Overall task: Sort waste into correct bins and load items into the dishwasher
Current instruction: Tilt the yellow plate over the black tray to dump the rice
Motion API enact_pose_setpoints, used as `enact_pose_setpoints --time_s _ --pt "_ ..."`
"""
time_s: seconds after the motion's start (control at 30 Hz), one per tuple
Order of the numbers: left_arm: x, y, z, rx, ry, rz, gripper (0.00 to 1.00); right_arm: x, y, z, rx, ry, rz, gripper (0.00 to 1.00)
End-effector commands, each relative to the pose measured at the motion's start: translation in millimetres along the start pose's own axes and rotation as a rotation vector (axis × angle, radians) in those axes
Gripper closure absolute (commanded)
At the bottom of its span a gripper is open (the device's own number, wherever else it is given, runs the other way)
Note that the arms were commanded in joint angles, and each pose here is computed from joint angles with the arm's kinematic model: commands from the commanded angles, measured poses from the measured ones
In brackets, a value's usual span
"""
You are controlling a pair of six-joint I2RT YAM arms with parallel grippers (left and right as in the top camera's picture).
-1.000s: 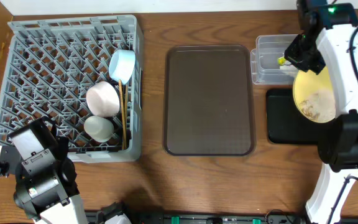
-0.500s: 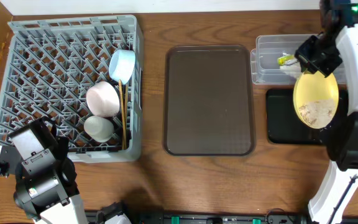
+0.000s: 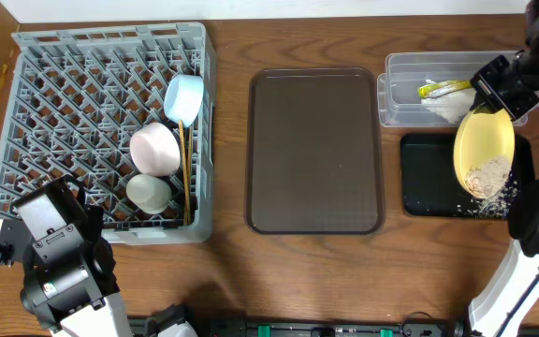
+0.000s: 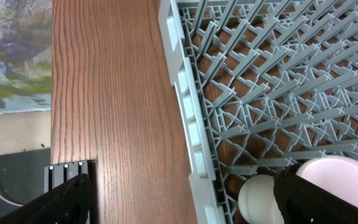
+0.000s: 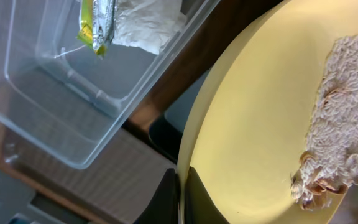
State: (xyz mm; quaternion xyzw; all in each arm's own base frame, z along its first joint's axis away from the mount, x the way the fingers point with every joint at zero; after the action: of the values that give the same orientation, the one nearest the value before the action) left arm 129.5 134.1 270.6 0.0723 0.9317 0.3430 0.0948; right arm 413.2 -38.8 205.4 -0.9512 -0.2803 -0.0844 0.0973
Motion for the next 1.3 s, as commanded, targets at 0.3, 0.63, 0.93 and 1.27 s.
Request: enact_pose_setpoints --time_s 0.3,0.63,0.93,1.27 --pt "1.2 4.6 -3.5 -0.018 0.004 -0.018 0.06 -9.4 11.9 -27.1 0.096 0.184 -0.017 0.99" --pt "1.2 4.6 -3.5 -0.018 0.004 -0.018 0.06 -19.6 19.1 -36.7 0.184 0.294 0.022 0.99" --pt "1.2 4.6 -3.5 -0.018 0.004 -0.018 0.06 -24.9 25.8 -28.6 0.246 0.380 0.028 0.99" --pt "1.2 4.6 -3.5 -0.018 0.004 -0.018 0.06 -42.0 32.2 -16.7 0.336 0.468 0.068 0.99"
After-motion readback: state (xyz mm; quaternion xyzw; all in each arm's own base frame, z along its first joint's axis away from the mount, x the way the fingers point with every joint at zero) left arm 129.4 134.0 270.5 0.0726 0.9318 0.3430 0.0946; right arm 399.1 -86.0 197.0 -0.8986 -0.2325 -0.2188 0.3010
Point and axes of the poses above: each gripper's point midway between its finger pads, its own z axis out along the fingers, its own x axis along the line the jaws close on, y = z × x, the point moved 5 cm from there along -z, back along the fingers, and after that the axes turned 4 degrees about z, right-handed, at the moved point
